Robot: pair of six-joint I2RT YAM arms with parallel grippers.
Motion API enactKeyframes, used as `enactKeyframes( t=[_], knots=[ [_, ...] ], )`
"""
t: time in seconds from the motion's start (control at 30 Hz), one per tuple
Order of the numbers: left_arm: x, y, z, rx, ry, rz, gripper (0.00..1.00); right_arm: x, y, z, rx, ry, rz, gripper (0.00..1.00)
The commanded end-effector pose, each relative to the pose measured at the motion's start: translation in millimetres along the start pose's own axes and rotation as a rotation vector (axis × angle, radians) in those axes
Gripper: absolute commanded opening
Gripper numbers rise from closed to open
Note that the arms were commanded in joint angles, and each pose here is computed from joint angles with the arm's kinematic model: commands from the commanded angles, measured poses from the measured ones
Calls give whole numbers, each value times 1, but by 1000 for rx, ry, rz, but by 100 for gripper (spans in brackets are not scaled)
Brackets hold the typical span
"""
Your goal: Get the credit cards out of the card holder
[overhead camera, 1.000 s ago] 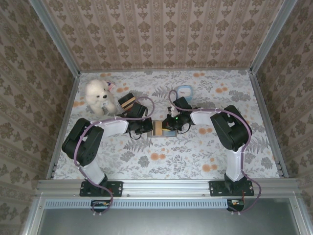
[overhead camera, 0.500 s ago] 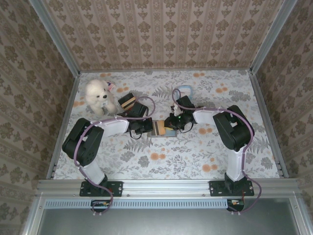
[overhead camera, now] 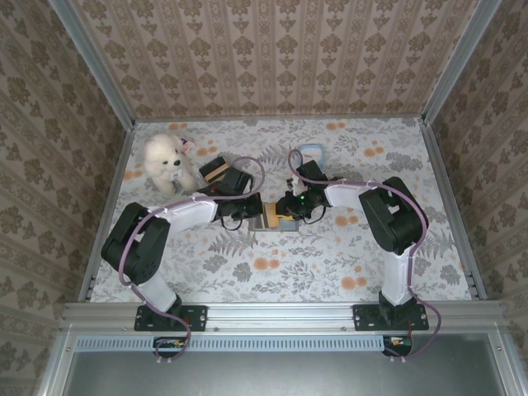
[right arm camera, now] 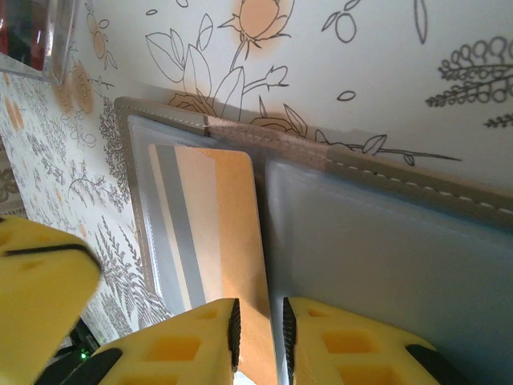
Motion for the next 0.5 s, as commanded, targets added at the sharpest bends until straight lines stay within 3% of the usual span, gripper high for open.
enactKeyframes(
  t=[0.0,0.47],
  knots=[
    [0,-3,11,20,25,-20,0,2,-9,8,24,42,2,26],
    [24,12,25,-50,108,-54,0,4,-4,16,-39,96,-8,22]
  ],
)
Point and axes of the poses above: each hand's point on the last joint's axis, 136 mm out from that joint toward the fingers, its own z axis out along the fingers, its own y axis along the line the jaws close on, x = y × z, the point moved 5 cm from there along -z, back along the fingers, and after that the axes turned 15 degrees about z, right-handed, at the moved point
